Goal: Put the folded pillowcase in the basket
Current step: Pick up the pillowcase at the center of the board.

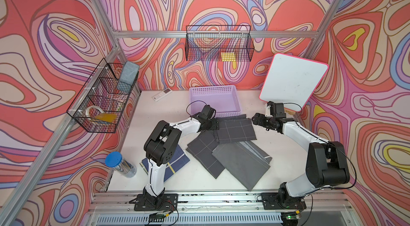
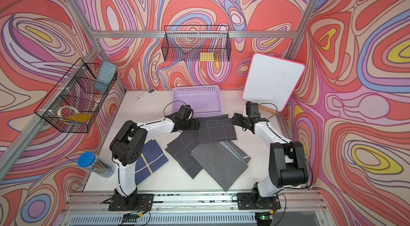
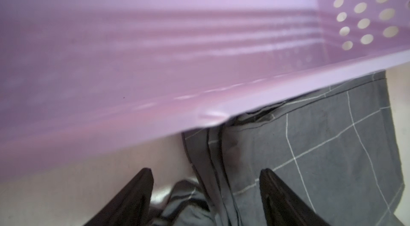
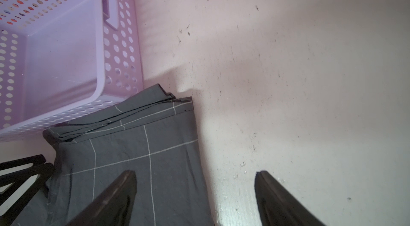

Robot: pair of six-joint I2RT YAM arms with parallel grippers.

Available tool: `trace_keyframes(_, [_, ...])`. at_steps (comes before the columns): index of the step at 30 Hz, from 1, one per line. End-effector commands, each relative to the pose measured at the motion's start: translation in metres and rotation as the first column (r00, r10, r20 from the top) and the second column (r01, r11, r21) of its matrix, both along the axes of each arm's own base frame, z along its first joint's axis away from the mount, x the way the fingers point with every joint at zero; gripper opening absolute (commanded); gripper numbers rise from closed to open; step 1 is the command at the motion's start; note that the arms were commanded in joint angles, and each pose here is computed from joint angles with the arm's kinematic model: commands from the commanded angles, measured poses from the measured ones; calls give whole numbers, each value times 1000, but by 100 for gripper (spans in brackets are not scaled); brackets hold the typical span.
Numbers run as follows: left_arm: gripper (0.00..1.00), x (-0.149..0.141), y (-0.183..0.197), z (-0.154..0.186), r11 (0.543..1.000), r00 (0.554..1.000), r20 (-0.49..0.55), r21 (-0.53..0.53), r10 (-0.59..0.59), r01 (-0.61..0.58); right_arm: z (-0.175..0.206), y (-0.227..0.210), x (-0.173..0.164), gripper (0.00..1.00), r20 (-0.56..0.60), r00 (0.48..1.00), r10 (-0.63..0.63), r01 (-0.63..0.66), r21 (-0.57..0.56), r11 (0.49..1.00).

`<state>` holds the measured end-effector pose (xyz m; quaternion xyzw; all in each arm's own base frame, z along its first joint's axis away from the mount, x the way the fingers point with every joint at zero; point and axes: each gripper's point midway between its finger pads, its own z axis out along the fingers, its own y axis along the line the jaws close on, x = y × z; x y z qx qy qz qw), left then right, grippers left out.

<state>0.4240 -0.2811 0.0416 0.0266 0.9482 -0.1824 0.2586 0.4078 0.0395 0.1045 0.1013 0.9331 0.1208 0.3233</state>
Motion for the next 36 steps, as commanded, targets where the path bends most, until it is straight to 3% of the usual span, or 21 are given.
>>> trace_keyframes(1, [76,-4,-7,-7,999,999,-31,11,-37,37,-6,-2,0,86,-7,1000,-7,7,-5,1000])
trace_keyframes(12, [60,-15,-30,-28,994,990,-96,9,-106,107,-10,-2,0,85,-24,1000,-6,6,-8,1000])
trace_keyframes(22, [18,-22,-31,-36,994,987,-115,2,-109,110,-22,-2,2,85,-76,997,1,-2,-14,1000])
trace_keyframes(26, [0,-22,-33,-29,993,988,-99,-16,-122,121,-29,5,5,78,-100,994,43,-43,7,999])
trace_keyframes(36, [0,-28,-33,-17,988,985,-85,-38,-153,150,-61,18,21,66,-187,976,114,-105,56,993])
